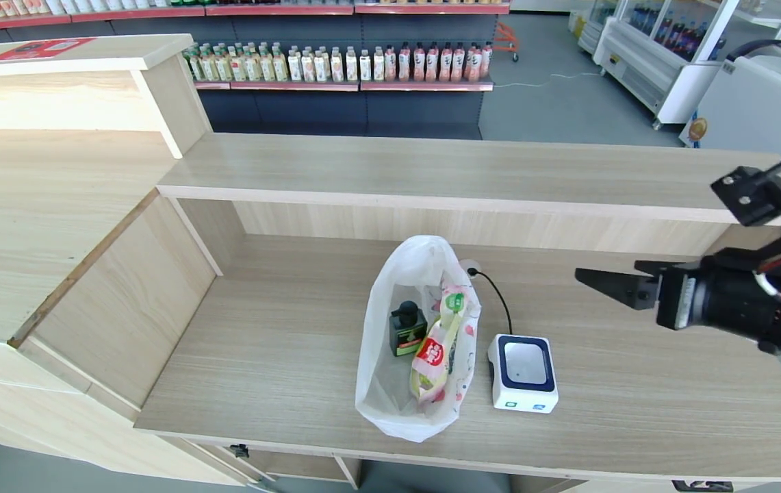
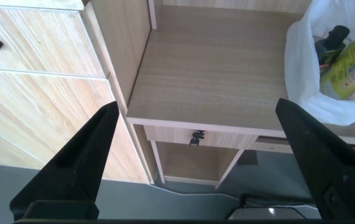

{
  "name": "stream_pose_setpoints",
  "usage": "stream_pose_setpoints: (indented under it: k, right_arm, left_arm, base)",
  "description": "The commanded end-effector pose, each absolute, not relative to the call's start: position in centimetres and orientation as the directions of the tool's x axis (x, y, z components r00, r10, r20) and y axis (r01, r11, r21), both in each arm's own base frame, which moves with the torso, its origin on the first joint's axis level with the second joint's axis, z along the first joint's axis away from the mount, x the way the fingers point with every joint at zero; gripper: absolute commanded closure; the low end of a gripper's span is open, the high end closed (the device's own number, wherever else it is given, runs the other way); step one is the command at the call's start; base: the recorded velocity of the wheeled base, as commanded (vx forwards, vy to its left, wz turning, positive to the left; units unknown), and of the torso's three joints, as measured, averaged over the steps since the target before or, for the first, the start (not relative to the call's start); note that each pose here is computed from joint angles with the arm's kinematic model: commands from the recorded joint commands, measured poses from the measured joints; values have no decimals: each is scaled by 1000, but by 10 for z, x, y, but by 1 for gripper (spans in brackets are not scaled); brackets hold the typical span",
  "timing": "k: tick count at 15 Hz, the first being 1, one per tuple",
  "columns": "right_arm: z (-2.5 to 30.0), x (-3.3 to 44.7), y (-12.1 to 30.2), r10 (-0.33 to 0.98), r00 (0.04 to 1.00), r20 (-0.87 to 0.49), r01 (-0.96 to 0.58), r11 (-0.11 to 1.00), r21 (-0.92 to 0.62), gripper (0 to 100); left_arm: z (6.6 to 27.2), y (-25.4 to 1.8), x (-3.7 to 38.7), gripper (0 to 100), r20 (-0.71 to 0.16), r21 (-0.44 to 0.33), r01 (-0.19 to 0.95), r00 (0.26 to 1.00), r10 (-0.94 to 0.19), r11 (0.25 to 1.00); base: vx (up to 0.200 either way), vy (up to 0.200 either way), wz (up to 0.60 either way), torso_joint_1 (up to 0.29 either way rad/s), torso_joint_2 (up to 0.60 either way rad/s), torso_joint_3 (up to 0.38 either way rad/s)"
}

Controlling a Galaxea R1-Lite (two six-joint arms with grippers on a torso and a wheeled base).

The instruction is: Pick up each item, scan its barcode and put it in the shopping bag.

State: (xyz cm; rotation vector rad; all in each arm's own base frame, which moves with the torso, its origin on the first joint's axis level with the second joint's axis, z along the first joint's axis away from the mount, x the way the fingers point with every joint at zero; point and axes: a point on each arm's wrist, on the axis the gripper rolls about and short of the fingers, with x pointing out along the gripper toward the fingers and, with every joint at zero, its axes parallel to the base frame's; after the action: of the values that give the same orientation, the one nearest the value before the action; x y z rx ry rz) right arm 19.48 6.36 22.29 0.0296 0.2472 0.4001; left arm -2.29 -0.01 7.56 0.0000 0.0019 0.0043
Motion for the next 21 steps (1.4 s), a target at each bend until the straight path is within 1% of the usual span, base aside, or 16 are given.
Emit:
stream_pose_setpoints:
  k: [1,3,5,6,7,8,9,10,11,13,18,20,21]
  right_arm:
    - [177,81,18,139,971,-194,-162,981,-107,0]
    - [135,40,5,61,979,-195,-85,989,-120,0]
    - [115,17,0,13,984,-177,-34,993,-113,0]
    - [104,11,-1,12,984,-179,-31,994,-103,0]
    - [91,-1,-1,-13,991,-130,1,996,-91,0]
    - [85,-6,0,-5,992,-130,-4,998,-67,0]
    - [83,-11,1,40,994,-98,-45,998,-48,0]
    - [82,-15,1,52,997,-49,-54,997,-45,0]
    - [80,-22,1,58,998,28,-57,997,-53,0]
    - [82,-23,0,29,997,66,-22,994,-104,0]
    - [82,-23,1,37,997,66,-29,994,-109,0]
    - [82,-23,0,26,998,64,-23,999,-41,0]
    - [80,-23,1,32,999,40,-33,999,25,0]
  left_arm:
    - [76,0,-23,0,-2,0,-5,1000,5,1000]
    - [76,0,-23,0,-2,0,-5,1000,5,1000]
    - [76,0,-23,0,-2,0,-5,1000,5,1000]
    - [76,0,-23,0,-2,0,-5,1000,5,1000]
    - [76,0,-23,0,-2,0,-5,1000,5,1000]
    - [76,0,-23,0,-2,0,-5,1000,5,1000]
    - [76,0,-23,0,-2,0,-5,1000,5,1000]
    - [76,0,-23,0,-2,0,-5,1000,5,1000]
    - [76,0,-23,0,-2,0,-5,1000,5,1000]
    - [76,0,-23,0,-2,0,-5,1000,5,1000]
    - [76,0,-23,0,-2,0,-5,1000,5,1000]
    - [76,0,-23,0,-2,0,-5,1000,5,1000]
    - [76,0,-23,0,-2,0,-5,1000,5,1000]
  base:
    - [0,0,0,0,0,0]
    - [0,0,0,0,0,0]
    - [0,0,0,0,0,0]
    - [0,0,0,0,0,0]
    - [0,0,0,0,0,0]
    - [0,0,0,0,0,0]
    - [0,0,0,0,0,0]
    - [0,0,0,0,0,0]
    - [0,0,0,0,0,0]
    - [0,0,0,0,0,0]
    - [0,0,0,0,0,0]
    - [0,0,0,0,0,0]
    - [0,0,0,0,0,0]
